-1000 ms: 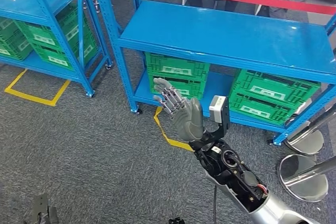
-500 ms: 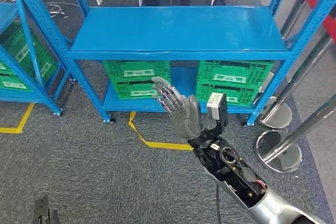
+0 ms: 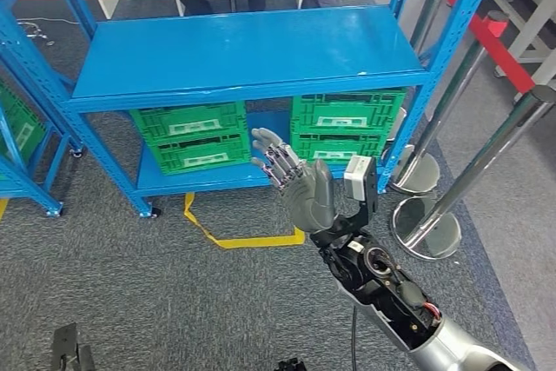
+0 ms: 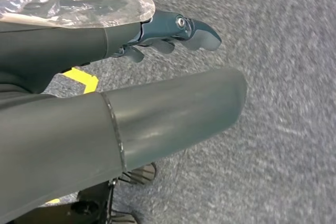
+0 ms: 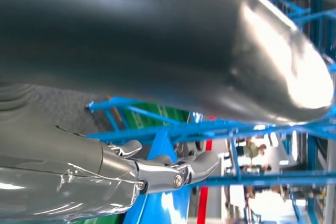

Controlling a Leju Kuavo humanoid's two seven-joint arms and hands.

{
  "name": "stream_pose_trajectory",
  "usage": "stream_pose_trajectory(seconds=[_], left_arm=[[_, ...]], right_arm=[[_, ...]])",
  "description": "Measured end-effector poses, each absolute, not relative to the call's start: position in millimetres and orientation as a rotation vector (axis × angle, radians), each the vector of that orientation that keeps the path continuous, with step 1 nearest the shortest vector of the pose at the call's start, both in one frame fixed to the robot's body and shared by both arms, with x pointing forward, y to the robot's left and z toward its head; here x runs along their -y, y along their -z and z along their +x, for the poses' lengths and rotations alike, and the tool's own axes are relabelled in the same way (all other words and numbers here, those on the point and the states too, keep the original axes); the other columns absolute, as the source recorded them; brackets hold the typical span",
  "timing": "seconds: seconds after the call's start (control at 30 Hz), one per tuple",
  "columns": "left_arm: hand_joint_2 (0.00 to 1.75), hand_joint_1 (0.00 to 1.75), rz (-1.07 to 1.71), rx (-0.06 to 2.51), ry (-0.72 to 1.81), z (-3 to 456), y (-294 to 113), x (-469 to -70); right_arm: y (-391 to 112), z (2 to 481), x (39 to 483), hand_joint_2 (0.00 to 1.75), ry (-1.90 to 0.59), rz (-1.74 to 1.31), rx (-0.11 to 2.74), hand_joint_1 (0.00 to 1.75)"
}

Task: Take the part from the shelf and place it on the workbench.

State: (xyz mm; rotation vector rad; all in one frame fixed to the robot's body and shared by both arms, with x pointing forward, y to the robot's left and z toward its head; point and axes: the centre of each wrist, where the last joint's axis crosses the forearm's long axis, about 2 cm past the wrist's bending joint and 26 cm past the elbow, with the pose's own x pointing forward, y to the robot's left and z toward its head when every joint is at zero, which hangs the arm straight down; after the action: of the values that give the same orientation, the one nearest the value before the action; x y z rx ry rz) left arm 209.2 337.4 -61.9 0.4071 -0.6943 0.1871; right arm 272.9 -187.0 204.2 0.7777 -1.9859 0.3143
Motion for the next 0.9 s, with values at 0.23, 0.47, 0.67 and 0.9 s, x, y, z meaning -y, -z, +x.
stream_pose_trajectory(seconds=[0.23, 0.47, 0.67, 0.9], left_arm=[[0.0, 0.0, 0.408, 0.696, -0.187, 210.8, 61.1, -337.9], [0.0, 0.0, 0.41, 0.686, -0.181, 208.0, 62.3, -338.7], [0.0, 0.0, 0.414, 0.693, -0.181, 212.2, 60.2, -340.8], [0.0, 0.0, 0.413, 0.691, -0.19, 211.4, 60.6, -340.8]], right_arm=[[-205.2, 273.7, 186.4, 0.0, -0.318, 0.773, 1.983, 0.0], [-204.6, 275.0, 186.4, 0.0, -0.326, 0.748, 1.986, 0.0], [-203.0, 275.2, 186.5, 0.0, -0.327, 0.737, 1.983, 0.0], [-200.0, 276.3, 187.3, 0.0, -0.326, 0.717, 1.97, 0.0]])
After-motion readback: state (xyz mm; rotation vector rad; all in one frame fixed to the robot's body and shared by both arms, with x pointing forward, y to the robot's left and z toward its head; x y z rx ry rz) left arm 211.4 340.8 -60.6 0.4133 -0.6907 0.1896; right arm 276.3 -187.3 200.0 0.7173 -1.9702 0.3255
